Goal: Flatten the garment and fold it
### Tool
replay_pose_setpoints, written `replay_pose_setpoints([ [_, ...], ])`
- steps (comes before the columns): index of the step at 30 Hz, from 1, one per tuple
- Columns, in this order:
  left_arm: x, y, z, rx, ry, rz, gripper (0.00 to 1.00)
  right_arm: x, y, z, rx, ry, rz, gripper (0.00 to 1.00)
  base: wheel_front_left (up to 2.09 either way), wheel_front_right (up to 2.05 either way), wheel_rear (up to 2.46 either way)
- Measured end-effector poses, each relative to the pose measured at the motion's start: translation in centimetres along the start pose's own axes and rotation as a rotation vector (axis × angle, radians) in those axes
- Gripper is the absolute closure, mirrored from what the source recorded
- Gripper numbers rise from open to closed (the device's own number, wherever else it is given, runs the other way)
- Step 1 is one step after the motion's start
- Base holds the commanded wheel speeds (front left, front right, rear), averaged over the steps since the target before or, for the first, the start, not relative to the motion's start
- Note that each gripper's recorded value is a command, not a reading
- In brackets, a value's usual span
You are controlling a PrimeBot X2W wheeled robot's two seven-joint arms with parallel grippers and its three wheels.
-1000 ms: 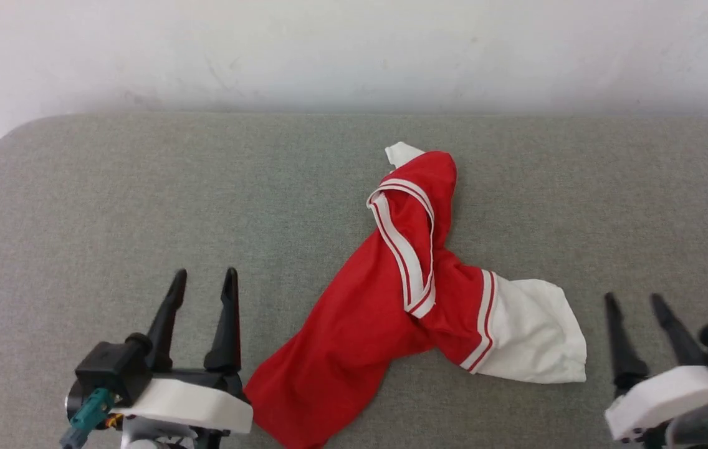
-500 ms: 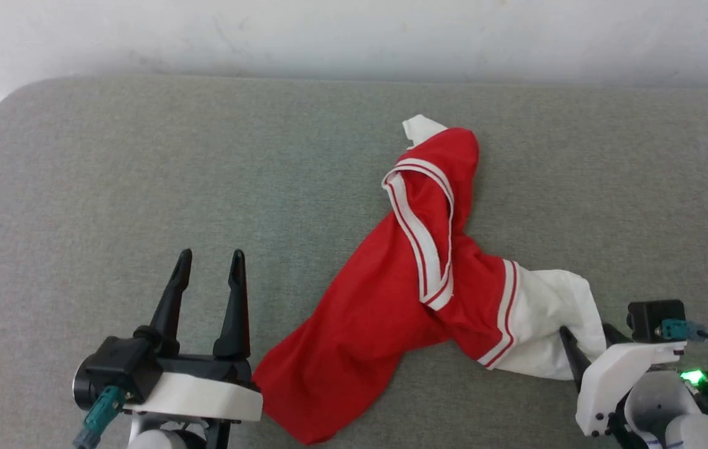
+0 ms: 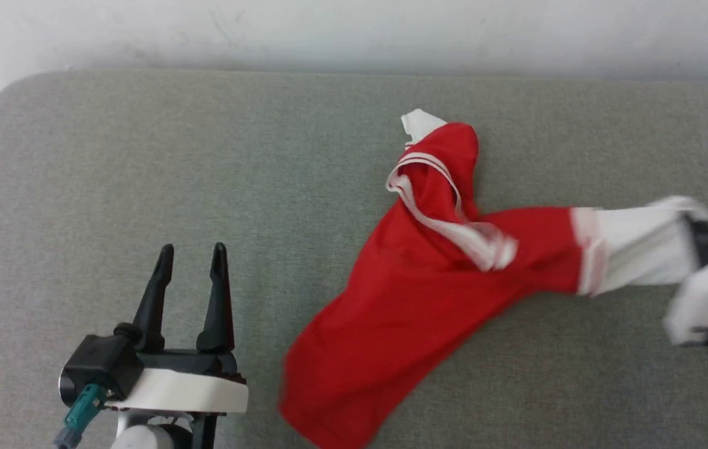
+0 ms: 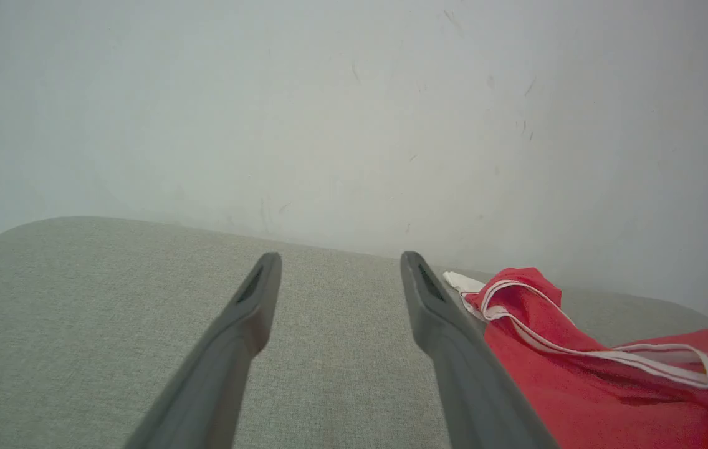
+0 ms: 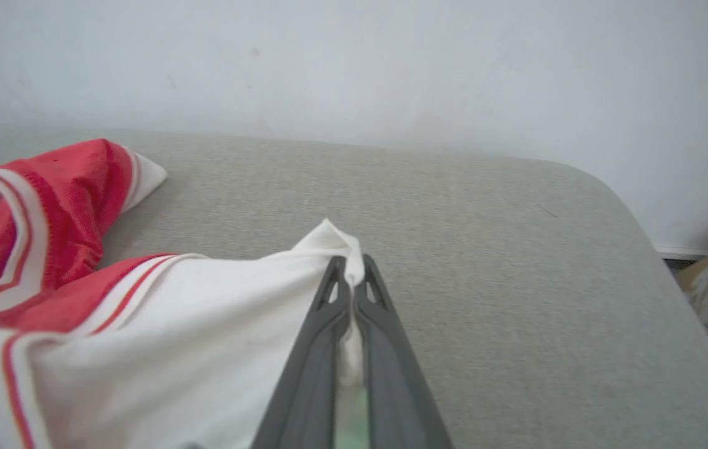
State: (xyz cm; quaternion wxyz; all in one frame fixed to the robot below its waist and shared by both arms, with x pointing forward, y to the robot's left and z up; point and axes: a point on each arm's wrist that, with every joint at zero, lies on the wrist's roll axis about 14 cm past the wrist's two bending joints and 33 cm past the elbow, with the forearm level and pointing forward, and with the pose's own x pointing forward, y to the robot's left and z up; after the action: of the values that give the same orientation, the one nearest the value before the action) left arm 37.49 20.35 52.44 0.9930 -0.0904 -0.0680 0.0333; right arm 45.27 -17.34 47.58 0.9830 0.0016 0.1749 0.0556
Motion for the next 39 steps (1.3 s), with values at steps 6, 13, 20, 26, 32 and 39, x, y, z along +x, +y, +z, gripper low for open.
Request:
replay_pose_setpoints([
  [6,0.2,0.5,-1.4,0.006,0.037,0.011,0.0,-2.7,-9.9,-2.1,-0.092,0.087,-0.282,1.0,0.0,0.0,0.0],
  [13,-0.4,1.5,-2.6,0.004,0.076,0.032,0.0,-6.3,-13.1,-10.8,-0.068,0.346,-0.411,1.0,0.0,0.0,0.0],
  [20,-1.0,1.4,-2.0,-0.005,0.061,0.03,0.0,-5.4,-11.2,-8.1,-0.081,0.186,-0.365,0.0,0.0,0.0,0.0],
  [26,-1.3,0.8,-0.8,0.005,0.025,0.007,0.0,-4.9,-6.3,4.2,-0.114,-0.315,-0.234,0.0,0.0,0.0,0.0],
  [32,-1.3,-0.1,-0.2,0.012,0.009,-0.023,0.0,-7.6,-2.5,6.9,-0.083,-0.517,-0.125,0.0,0.0,0.0,0.0],
  [39,-1.3,0.0,-1.4,0.017,0.043,-0.022,0.0,-8.1,-2.0,2.6,0.019,-0.444,-0.089,0.0,0.0,0.0,0.0],
])
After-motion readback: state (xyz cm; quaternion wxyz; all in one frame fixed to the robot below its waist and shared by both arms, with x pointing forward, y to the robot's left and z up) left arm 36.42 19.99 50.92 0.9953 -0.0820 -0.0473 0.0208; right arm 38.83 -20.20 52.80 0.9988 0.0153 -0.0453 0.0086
